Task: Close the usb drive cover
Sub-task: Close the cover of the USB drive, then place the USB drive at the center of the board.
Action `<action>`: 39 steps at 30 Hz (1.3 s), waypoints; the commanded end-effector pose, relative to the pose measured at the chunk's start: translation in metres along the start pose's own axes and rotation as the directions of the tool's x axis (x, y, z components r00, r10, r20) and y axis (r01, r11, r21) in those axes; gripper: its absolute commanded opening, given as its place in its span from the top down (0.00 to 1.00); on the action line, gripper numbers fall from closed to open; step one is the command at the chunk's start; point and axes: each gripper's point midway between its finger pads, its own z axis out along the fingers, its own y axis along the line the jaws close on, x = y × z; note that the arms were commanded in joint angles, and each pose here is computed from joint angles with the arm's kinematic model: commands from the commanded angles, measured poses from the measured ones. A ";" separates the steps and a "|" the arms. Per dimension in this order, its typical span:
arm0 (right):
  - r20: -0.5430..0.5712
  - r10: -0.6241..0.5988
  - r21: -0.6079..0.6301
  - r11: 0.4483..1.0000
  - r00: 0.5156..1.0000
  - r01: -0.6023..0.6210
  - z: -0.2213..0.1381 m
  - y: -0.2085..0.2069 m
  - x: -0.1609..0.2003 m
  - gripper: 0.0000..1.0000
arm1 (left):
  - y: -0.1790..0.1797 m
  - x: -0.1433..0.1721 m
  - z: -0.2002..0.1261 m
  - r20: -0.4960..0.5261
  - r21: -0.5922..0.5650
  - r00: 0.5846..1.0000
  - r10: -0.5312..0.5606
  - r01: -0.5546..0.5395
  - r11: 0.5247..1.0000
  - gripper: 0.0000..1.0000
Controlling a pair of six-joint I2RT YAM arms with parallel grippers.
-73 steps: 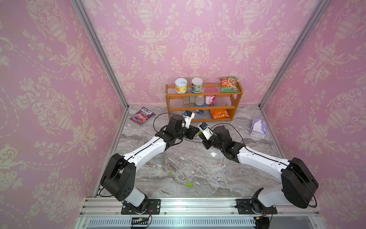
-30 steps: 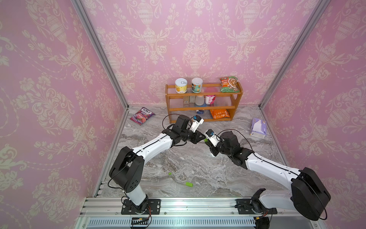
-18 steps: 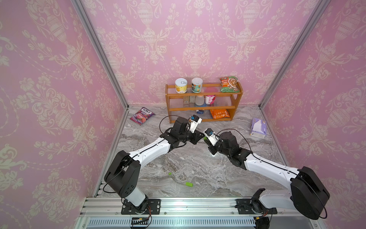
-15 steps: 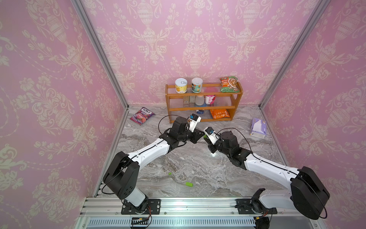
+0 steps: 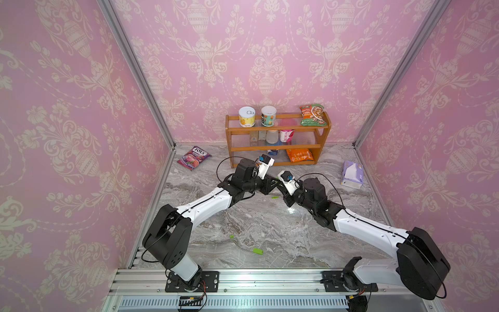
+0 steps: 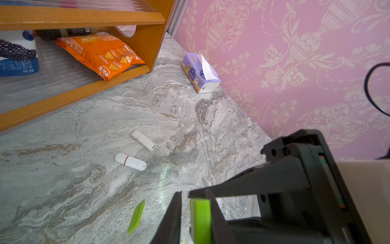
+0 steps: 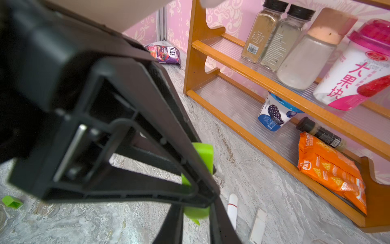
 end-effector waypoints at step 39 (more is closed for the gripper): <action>-0.413 0.371 0.165 0.929 0.832 -0.333 0.042 0.007 0.088 1.00 | 0.079 -0.032 -0.139 0.308 -0.486 0.950 -0.057 0.209 0.849 0.08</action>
